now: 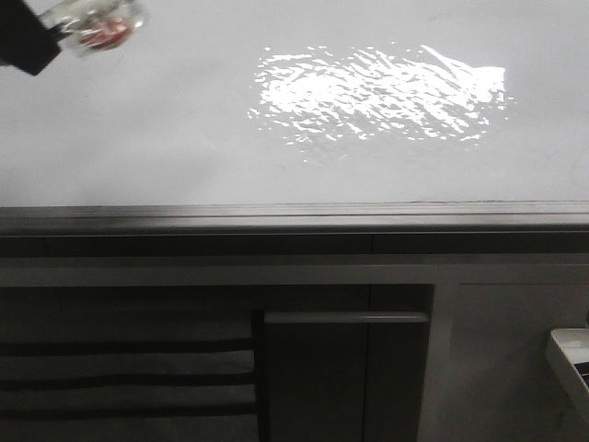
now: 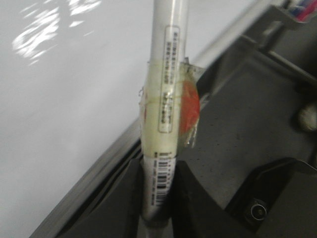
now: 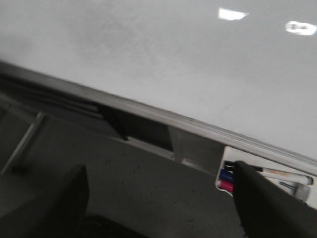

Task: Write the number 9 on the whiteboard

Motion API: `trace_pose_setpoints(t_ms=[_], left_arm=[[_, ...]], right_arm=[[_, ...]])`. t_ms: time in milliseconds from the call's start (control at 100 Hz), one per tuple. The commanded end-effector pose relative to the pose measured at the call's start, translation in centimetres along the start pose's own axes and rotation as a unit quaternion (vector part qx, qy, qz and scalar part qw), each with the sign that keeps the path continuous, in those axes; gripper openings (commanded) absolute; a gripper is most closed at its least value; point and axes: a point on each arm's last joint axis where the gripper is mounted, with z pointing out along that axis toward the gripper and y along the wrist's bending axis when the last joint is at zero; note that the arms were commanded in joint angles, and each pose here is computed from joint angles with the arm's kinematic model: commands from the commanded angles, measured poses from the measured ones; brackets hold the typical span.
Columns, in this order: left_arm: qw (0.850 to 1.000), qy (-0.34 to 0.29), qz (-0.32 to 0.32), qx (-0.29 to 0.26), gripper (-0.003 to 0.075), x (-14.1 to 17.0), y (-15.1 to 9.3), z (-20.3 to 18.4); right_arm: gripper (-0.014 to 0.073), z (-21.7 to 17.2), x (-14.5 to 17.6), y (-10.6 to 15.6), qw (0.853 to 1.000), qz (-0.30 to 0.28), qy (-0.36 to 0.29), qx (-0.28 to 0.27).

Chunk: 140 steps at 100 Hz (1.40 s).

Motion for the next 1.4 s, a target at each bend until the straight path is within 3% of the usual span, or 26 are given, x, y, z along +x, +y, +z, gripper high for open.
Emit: trace_pose_setpoints(t_ms=[0,110,250,390,550,970,1230,1330,1390], left_arm=[[0.994,-0.063,0.076,0.043,-0.002,-2.3,-2.2,-1.5],[0.985,-0.066,0.135,0.081,-0.002,-3.2,-4.4,-1.3],[0.972,-0.066,0.198,0.11,-0.002,-3.6,-6.2,-0.6],[0.964,-0.068,0.224,0.125,-0.002,-3.8,-7.2,-0.2],[0.963,-0.072,0.225,0.125,-0.002,-3.8,-7.4,-0.2],[0.964,-0.088,0.223,0.113,-0.002,-4.2,-7.2,-0.2],[0.964,-0.091,0.223,0.111,-0.002,-4.3,-7.2,-0.2],[0.964,-0.091,0.223,0.111,-0.0015,-4.3,-7.2,-0.2],[0.964,-0.091,0.223,0.111,0.0031,-4.3,-7.2,-0.2]], right_arm=[[0.0519,0.6,-2.1,1.1,0.996,-0.072,-0.01,-0.058],[0.0519,2.3,-3.2,3.2,0.976,-0.151,0.005,-0.154],[0.0518,3.6,-3.7,6.2,0.934,-0.248,-0.016,-0.258],[0.0513,4.8,-3.9,7.8,0.912,-0.301,-0.027,-0.279],[0.0438,5.3,-3.9,9.4,0.896,-0.326,-0.042,-0.3],[0.0248,5.5,-4.0,9.9,0.892,-0.331,-0.049,-0.304],[0.0003,5.5,-3.9,9.9,0.89,-0.332,-0.044,-0.309],[-0.0056,5.5,-3.9,9.9,0.89,-0.332,-0.044,-0.309],[-0.0063,5.5,-3.9,9.9,0.89,-0.332,-0.044,-0.309]])
